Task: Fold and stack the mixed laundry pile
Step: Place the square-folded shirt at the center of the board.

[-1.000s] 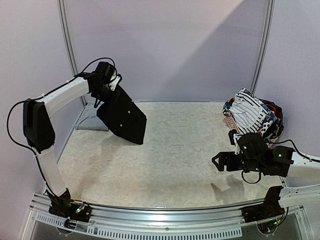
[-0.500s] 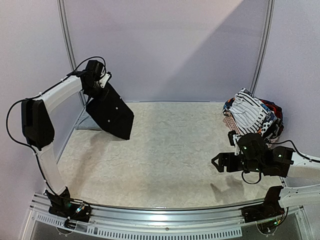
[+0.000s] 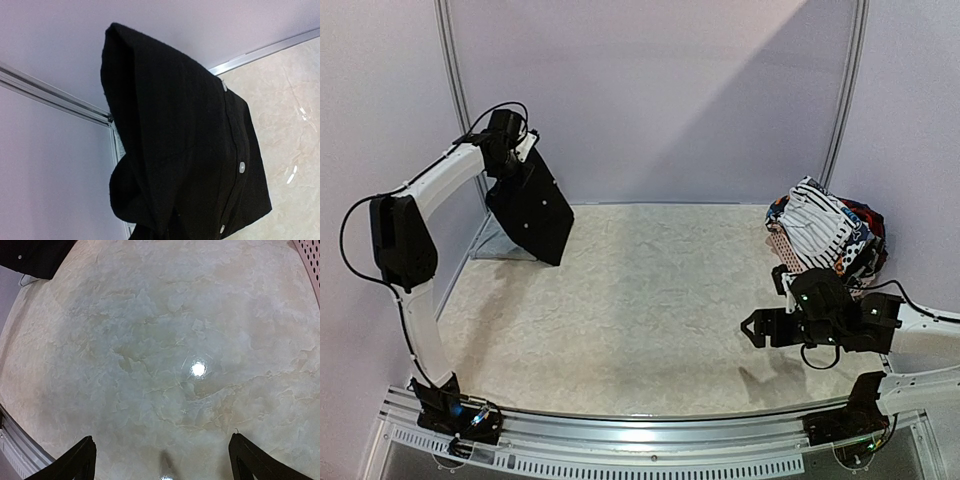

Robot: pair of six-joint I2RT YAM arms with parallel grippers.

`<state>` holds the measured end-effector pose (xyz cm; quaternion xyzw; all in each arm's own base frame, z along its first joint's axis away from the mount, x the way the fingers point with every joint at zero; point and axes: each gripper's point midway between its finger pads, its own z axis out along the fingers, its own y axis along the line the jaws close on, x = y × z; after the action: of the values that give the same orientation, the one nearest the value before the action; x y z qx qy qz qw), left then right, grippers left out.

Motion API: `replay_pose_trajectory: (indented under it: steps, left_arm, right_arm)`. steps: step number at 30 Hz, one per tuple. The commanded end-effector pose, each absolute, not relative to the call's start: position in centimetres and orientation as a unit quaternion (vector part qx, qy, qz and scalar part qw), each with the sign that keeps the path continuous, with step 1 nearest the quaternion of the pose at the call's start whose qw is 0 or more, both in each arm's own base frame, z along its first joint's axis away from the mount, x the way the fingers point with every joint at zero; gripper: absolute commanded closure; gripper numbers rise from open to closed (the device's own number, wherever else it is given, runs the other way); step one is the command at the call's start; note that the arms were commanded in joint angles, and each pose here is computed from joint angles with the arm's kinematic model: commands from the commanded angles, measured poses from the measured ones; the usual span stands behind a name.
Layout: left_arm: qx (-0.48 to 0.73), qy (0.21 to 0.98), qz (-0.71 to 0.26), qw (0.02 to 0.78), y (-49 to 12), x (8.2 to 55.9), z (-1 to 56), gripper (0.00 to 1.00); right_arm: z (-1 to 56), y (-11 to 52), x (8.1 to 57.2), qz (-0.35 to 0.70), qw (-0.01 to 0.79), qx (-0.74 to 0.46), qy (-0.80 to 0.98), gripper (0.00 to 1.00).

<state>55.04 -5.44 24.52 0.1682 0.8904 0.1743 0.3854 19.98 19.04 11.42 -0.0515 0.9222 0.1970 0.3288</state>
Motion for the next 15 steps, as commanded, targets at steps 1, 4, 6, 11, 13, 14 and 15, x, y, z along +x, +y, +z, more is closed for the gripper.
replay_pose_trajectory:
  steps: [1, 4, 6, 11, 13, 14, 15]
  left_arm:
    - [0.17, 0.881, 0.212, 0.389, -4.0, 56.5, 25.1, 1.0]
    - [0.169, 0.877, 0.238, 0.381, -2.9, 57.0, 24.7, 1.0]
    - [0.171, 0.874, 0.256, 0.376, -2.5, 57.4, 24.4, 1.0]
    - [0.171, 0.863, 0.303, 0.367, -1.0, 58.6, 23.6, 1.0]
    - [0.166, 0.861, 0.314, 0.364, -0.2, 59.1, 23.1, 1.0]
    - [0.162, 0.861, 0.317, 0.364, 0.2, 59.3, 22.9, 1.0]
    - [0.16, 0.861, 0.32, 0.361, 0.7, 59.5, 22.5, 1.0]
  right_arm:
    - [10.9, 19.1, 19.9, 0.195, 0.325, -0.055, 0.924, 0.07]
    - [10.7, 19.1, 19.9, 0.193, 0.323, -0.055, 0.925, 0.07]
    - [10.7, 19.1, 19.9, 0.192, 0.321, -0.056, 0.926, 0.07]
    - [10.2, 19.0, 19.8, 0.185, 0.313, -0.057, 0.93, 0.08]
    - [10.0, 18.9, 19.8, 0.182, 0.311, -0.055, 0.931, 0.08]
    - [9.9, 18.9, 19.7, 0.182, 0.309, -0.056, 0.932, 0.08]
    - [9.9, 19.0, 19.7, 0.182, 0.309, -0.055, 0.932, 0.08]
